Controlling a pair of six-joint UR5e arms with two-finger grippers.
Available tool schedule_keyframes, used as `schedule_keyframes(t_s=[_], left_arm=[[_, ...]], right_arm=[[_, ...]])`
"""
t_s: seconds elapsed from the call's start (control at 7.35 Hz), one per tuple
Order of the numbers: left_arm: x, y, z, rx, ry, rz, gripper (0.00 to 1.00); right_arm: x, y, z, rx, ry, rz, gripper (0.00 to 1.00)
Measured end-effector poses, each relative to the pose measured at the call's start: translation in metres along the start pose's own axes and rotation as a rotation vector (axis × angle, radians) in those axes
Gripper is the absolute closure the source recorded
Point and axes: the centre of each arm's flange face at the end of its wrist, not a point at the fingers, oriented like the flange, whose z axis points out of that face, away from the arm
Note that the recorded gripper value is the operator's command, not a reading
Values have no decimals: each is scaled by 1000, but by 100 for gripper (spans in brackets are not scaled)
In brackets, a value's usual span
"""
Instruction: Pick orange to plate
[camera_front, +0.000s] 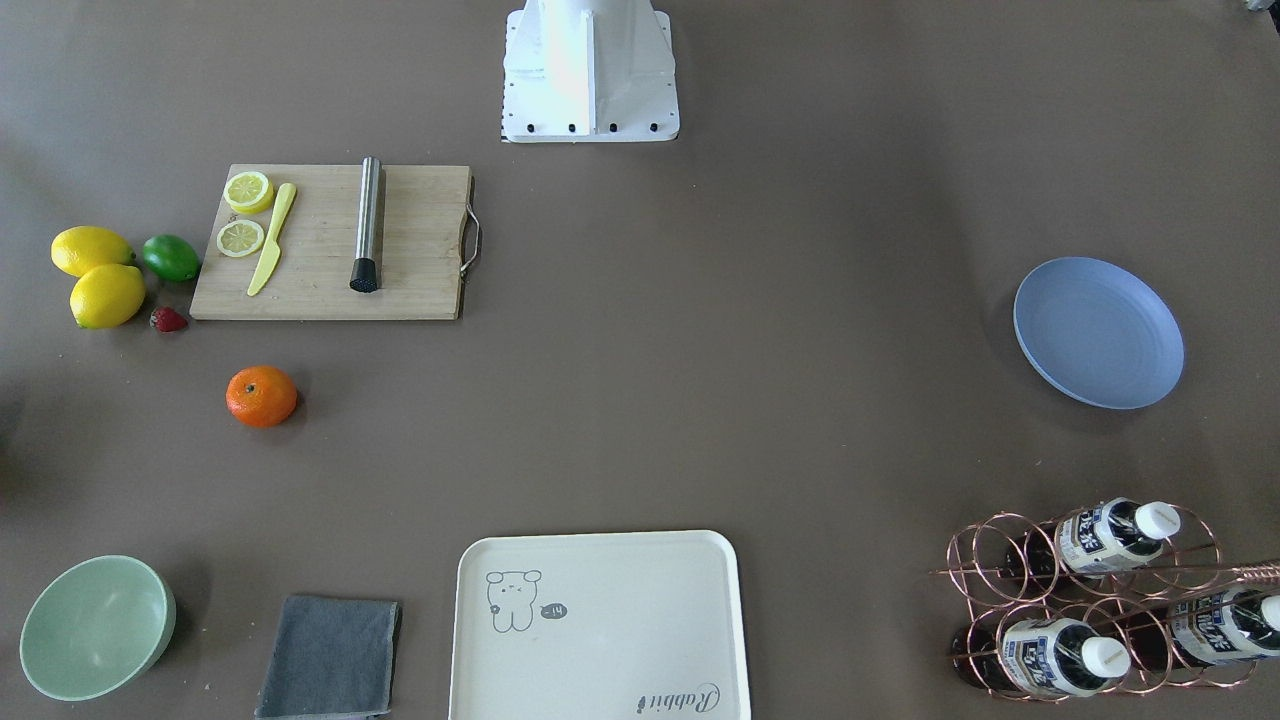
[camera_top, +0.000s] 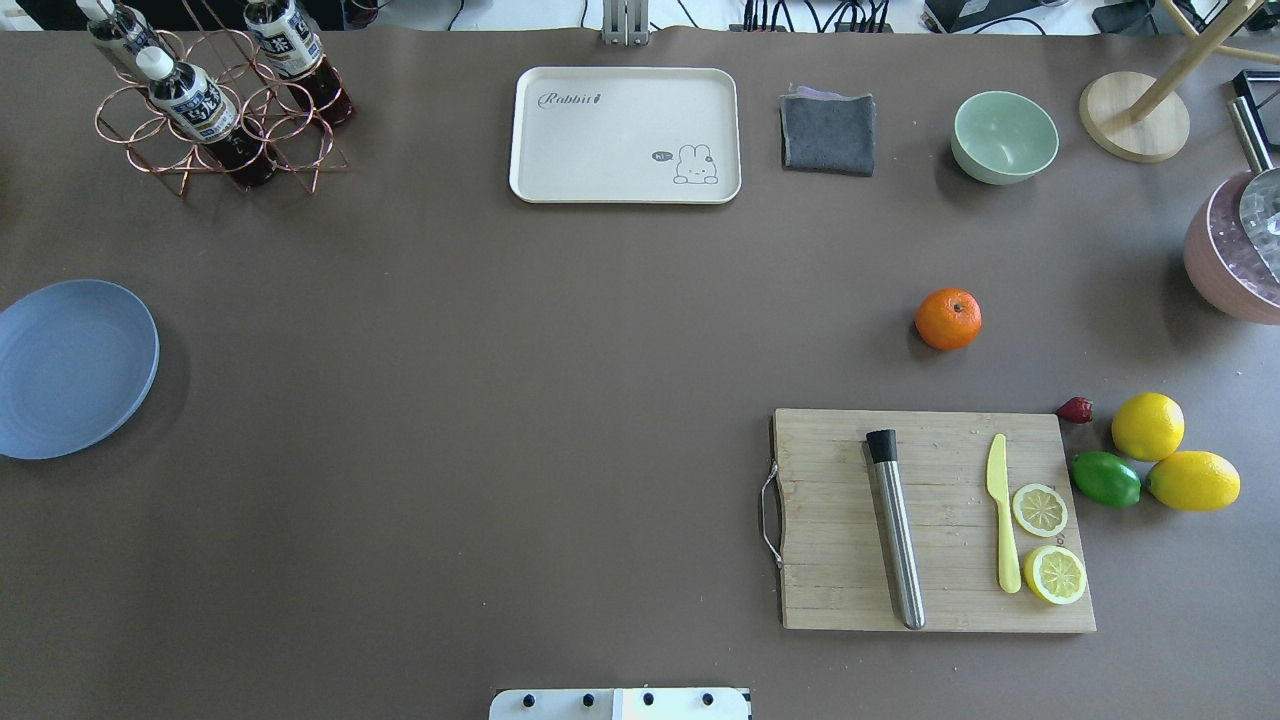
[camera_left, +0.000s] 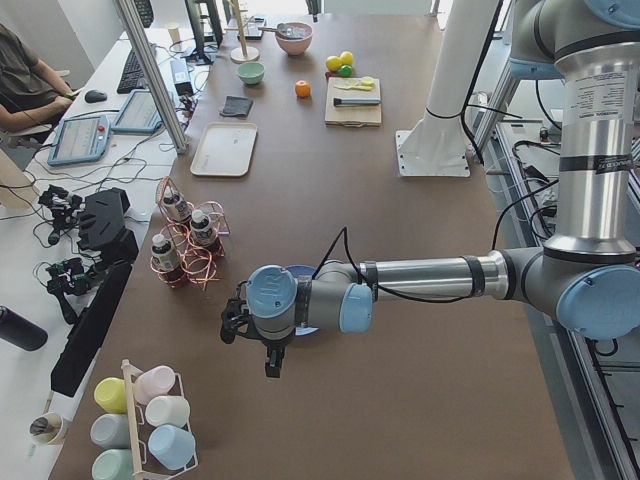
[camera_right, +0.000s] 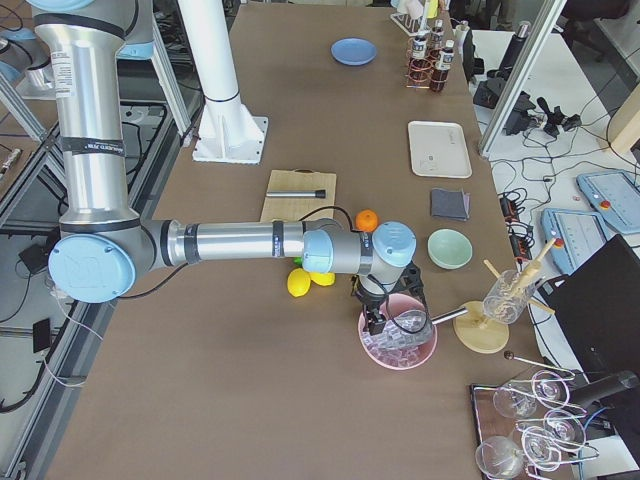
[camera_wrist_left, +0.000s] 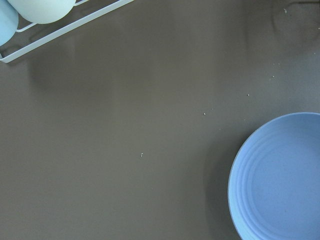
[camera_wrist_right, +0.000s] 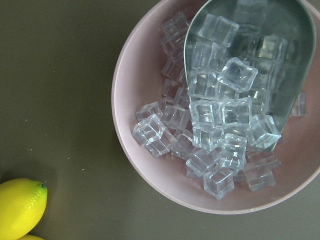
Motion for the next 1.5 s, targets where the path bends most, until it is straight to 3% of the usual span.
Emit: schedule_keyframes(t_s=[0.95, 1.5], left_arm=[[3, 5, 1, 17, 32, 14, 2], [15, 0, -3, 30, -15, 62, 2]], right_arm=[[0, 0, 2, -3, -2, 4, 0], [-1, 1, 3, -2, -14, 6, 0]])
